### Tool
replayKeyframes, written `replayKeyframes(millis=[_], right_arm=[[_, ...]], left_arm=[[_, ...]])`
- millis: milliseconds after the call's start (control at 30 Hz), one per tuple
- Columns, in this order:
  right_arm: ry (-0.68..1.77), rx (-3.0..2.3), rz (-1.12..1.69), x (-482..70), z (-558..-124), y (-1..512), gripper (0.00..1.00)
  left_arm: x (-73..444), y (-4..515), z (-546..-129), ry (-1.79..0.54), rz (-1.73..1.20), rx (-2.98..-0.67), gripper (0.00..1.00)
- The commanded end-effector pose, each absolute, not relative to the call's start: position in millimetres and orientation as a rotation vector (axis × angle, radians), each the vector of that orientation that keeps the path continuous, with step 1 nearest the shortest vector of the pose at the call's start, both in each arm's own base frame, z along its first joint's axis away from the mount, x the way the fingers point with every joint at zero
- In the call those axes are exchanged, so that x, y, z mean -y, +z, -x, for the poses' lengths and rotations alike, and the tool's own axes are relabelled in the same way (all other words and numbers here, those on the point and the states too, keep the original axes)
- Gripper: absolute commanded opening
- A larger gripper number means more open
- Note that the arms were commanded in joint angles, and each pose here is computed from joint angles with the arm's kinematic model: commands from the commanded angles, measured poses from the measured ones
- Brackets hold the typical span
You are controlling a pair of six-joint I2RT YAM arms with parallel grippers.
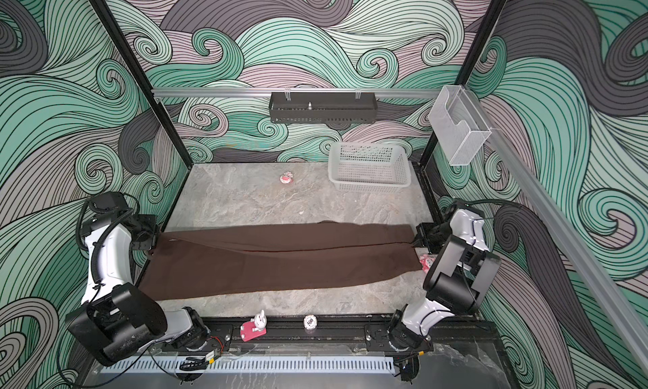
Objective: Fold and stack the trousers
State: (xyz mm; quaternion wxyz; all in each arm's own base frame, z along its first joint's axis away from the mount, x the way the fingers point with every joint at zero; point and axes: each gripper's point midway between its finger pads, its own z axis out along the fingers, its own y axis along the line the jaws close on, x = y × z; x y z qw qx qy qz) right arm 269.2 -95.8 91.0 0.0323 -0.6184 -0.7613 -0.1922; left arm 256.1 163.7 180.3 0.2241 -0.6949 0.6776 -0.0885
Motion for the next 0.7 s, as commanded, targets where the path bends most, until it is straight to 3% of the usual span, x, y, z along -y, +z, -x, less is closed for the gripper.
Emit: replayKeyframes(millis=[0, 667], right_arm=[[-0.518, 2.404, 1.908, 111, -255, 96, 0.00], [-0.317, 2.395, 1.842, 116, -210, 77, 0.00]], left_arm=[[-172, 185, -233, -0.100, 1.911, -1.871, 0.00], [-171, 131, -183, -0.024, 2.013, -1.876, 0.00]])
